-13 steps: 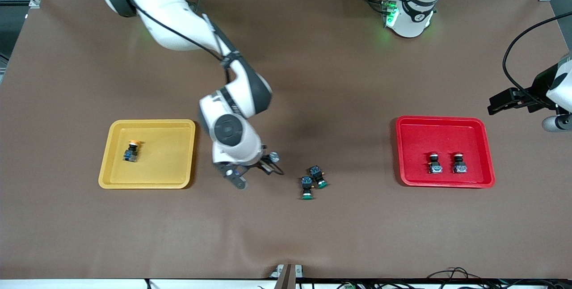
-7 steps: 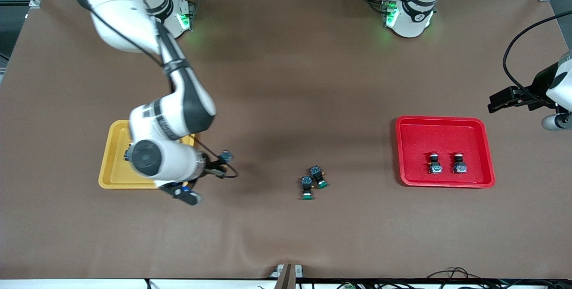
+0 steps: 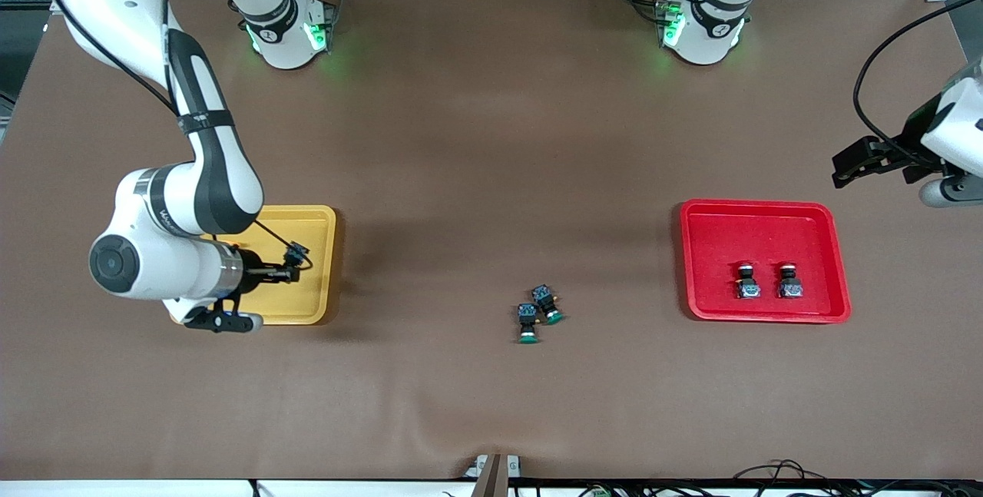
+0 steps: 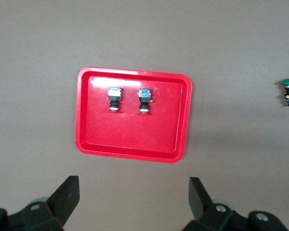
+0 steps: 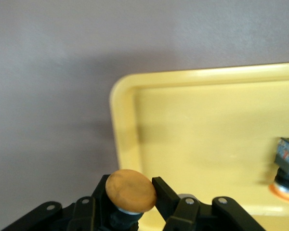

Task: Place red and yellow buttons in trays
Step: 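Carry the yellow button to the yellow tray with the right gripper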

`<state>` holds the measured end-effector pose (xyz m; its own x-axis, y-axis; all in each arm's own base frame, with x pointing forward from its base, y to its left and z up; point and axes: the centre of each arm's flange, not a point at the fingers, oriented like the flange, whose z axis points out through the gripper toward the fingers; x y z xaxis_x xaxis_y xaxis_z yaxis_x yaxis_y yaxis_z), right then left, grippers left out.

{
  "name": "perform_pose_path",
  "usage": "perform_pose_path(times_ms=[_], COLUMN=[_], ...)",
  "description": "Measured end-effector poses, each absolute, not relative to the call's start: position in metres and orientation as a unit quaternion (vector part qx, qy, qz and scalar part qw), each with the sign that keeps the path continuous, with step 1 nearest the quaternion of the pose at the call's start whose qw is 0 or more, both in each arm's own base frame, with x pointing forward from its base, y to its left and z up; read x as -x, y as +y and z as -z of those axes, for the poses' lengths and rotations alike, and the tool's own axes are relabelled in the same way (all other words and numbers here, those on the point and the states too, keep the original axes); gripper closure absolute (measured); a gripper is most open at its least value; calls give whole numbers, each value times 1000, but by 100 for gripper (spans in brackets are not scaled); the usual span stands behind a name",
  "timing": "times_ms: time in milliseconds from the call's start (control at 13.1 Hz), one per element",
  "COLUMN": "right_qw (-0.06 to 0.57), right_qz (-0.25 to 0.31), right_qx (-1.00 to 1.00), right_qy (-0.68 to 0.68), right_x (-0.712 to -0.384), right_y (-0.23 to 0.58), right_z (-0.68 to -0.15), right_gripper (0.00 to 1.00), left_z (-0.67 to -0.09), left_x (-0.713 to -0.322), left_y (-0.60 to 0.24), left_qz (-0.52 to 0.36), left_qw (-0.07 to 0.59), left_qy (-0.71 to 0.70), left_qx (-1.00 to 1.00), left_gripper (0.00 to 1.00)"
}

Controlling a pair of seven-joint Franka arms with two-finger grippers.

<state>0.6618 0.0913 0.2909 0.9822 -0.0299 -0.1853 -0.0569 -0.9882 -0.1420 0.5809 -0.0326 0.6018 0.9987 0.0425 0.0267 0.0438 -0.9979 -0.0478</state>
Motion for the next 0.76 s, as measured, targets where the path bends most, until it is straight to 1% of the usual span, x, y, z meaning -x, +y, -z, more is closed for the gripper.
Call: perform_pose_path(times_ms=[229, 381, 763], right_qw=[67, 63, 61], right_qz=[-72, -63, -52], right_qx=[995, 996, 997], right_qy=[-6, -18, -14], right_x=[-634, -621, -614], right_y=[74, 63, 29], right_z=[-237, -215, -202], right_gripper=[58, 58, 58], left_z=[-601, -605, -624], left_x=[-580, -581, -585], left_y=[-30, -25, -14], left_qz=[14, 22, 44], left_qw=[23, 14, 5], left_qy=[-26, -31, -40], left_qx=[999, 999, 998], left_gripper=[0, 0, 0])
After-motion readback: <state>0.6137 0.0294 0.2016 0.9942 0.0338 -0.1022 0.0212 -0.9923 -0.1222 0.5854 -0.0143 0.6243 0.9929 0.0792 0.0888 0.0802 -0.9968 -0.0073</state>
